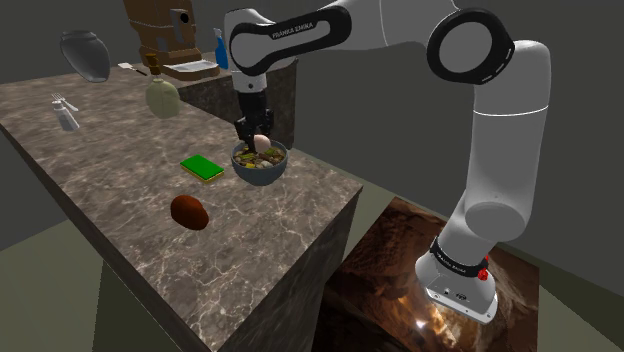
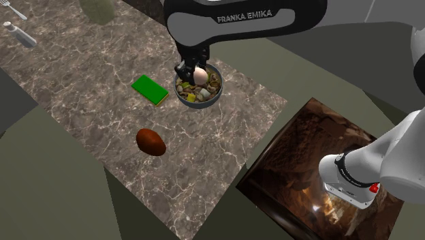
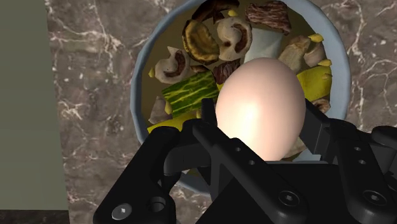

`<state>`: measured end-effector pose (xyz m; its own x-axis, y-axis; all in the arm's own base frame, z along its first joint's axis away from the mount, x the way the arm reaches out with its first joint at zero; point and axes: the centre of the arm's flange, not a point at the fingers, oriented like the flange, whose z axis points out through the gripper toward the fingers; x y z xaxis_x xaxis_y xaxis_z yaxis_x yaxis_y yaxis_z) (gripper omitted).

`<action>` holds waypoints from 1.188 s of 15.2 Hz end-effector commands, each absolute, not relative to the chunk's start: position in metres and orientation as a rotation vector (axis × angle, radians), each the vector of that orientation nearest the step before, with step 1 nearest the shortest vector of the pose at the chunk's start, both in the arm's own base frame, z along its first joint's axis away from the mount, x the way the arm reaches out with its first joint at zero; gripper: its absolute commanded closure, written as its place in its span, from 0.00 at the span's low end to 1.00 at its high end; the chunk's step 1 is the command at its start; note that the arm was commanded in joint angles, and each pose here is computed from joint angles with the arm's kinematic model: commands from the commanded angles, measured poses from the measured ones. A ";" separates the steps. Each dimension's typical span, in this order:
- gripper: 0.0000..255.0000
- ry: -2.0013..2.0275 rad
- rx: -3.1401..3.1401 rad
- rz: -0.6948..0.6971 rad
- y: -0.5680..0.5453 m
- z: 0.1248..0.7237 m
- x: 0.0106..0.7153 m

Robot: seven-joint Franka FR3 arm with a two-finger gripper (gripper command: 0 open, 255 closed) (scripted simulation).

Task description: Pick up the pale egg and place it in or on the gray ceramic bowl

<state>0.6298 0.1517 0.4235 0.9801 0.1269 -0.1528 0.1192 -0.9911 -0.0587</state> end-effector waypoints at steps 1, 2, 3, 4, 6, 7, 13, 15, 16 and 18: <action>1.00 -0.191 -3.077 0.242 0.152 0.423 0.630; 1.00 -0.191 -3.077 0.242 0.152 0.423 0.630; 1.00 -0.191 -3.077 0.242 0.152 0.423 0.630; 1.00 -0.191 -3.077 0.242 0.152 0.423 0.630; 0.00 -0.191 -3.077 0.242 0.152 0.423 0.630; 0.00 -0.191 -3.077 0.242 0.152 0.423 0.630; 0.00 -0.191 -3.077 0.242 0.150 0.462 0.636; 0.00 -0.191 -3.077 0.242 0.150 0.473 0.638; 0.00 -0.191 -3.077 0.242 0.150 0.473 0.638; 0.00 -0.191 -3.077 0.242 0.150 0.473 0.638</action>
